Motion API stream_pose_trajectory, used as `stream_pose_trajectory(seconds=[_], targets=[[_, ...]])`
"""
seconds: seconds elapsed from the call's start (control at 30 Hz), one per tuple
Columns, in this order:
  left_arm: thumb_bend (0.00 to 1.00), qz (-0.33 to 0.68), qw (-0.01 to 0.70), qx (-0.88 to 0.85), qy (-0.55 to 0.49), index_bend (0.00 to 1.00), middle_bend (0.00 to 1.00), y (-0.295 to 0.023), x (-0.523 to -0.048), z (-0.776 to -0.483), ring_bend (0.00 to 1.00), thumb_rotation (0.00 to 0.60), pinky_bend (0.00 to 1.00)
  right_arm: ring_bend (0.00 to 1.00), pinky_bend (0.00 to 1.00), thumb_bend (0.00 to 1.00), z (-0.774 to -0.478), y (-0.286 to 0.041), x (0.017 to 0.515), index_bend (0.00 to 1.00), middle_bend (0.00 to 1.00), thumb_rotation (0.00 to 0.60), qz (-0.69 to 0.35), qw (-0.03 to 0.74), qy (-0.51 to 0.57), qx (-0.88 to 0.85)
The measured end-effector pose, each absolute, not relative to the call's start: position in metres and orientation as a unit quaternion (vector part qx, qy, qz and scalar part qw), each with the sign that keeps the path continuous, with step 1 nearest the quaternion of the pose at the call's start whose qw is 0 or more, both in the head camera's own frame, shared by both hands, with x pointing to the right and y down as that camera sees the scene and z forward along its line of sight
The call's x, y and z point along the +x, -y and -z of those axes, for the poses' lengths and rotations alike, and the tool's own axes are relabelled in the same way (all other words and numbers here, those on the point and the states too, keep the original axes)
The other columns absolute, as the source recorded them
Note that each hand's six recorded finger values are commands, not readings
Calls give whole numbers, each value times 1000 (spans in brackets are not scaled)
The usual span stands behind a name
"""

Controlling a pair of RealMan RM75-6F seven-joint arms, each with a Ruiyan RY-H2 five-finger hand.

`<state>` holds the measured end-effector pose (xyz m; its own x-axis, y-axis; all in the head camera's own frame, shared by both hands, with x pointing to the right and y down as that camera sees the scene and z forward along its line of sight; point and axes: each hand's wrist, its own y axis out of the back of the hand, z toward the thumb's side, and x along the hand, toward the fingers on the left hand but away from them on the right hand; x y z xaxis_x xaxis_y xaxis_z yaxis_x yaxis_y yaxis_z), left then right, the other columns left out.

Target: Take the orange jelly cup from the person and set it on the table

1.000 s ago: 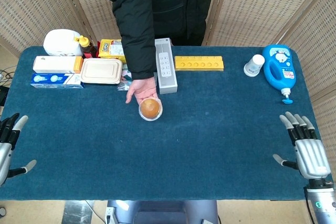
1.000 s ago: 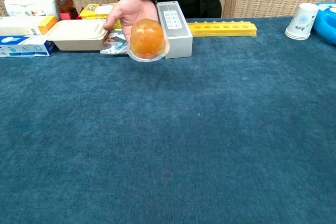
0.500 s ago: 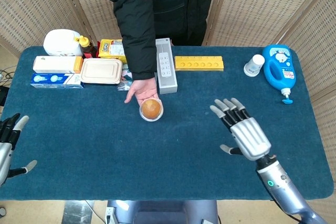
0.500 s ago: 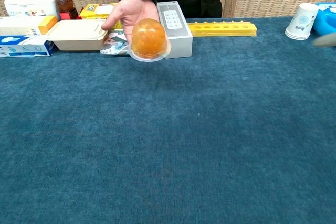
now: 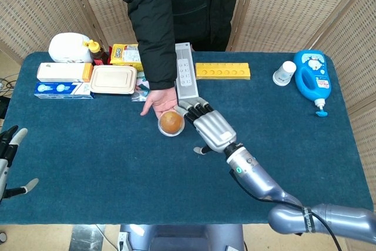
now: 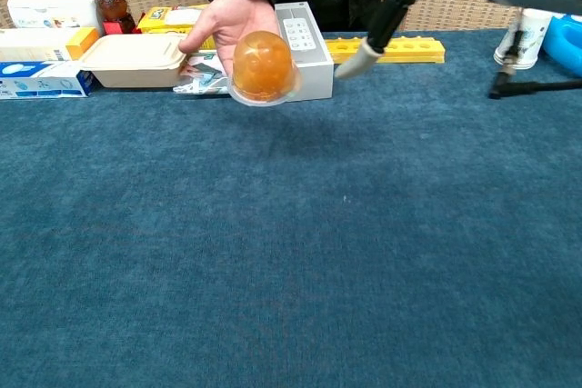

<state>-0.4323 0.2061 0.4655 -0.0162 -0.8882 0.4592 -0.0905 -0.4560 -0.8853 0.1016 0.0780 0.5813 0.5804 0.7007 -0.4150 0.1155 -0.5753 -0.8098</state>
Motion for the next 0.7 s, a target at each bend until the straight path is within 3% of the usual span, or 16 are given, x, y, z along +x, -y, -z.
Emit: stream_pose_trajectory(seconds=[0.37, 0.57, 0.7], targets=[[24, 591, 330, -616, -403, 0, 0, -203, -438, -464, 0, 600, 14, 78, 122, 153, -621, -56, 71, 138, 116, 600, -419, 365, 242, -795], [23, 593, 326, -616, -403, 0, 0, -201, -439, -466, 0, 600, 14, 170, 294, 192, -633, -54, 59, 260, 202, 600, -425, 362, 241, -794], [23, 596, 323, -615, -403, 0, 0, -200, -440, -467, 0, 600, 14, 308, 448, 240, -640, -50, 56, 356, 327, 600, -428, 364, 248, -789]])
